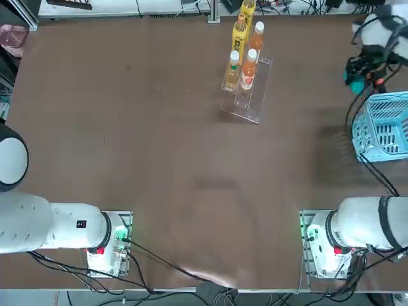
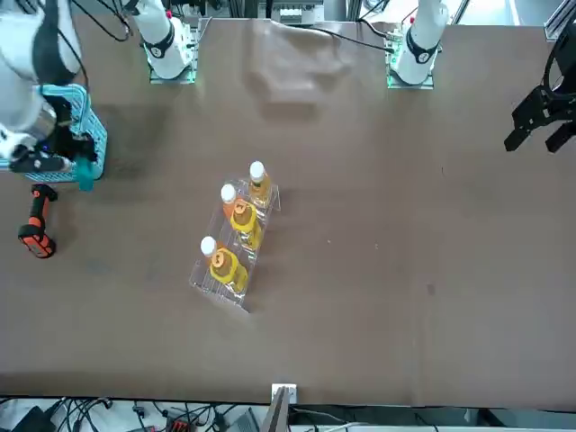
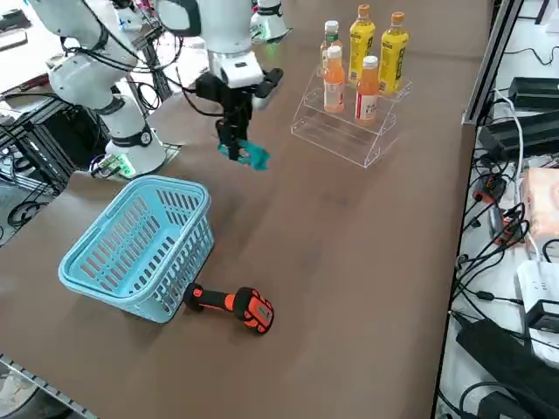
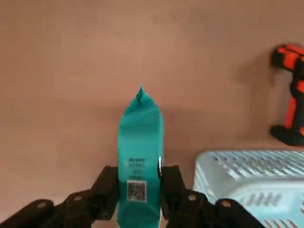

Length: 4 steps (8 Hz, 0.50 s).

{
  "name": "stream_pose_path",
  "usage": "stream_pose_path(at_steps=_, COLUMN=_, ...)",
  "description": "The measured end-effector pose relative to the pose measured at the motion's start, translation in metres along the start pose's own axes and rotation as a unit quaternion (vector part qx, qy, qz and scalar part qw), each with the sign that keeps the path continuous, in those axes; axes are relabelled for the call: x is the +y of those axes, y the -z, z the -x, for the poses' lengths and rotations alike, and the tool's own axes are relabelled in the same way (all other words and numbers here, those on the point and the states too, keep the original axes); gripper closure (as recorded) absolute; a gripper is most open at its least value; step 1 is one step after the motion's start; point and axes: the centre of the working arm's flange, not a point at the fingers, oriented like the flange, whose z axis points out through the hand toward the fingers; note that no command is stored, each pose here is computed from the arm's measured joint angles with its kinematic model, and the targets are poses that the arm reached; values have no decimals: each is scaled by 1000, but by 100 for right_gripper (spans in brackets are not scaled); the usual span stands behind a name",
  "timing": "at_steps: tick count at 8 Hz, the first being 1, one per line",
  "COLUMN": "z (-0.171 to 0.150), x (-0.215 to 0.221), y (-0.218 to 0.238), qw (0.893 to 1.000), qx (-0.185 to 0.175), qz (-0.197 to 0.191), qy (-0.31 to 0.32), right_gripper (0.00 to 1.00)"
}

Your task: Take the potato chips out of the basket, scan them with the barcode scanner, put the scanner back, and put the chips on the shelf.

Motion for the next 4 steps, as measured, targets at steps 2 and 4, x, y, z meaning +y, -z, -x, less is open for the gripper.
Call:
stream_pose_path(at_steps=2, z=-7, x=-36, y=-44, qw=999, qx=33, qz=-3, qy=-2, right_gripper=54)
stream_pose_path(at_steps=4, z=-10, x=-49, y=-76, qw=998, qx=55, qz=-9, qy=-4, right_gripper=54)
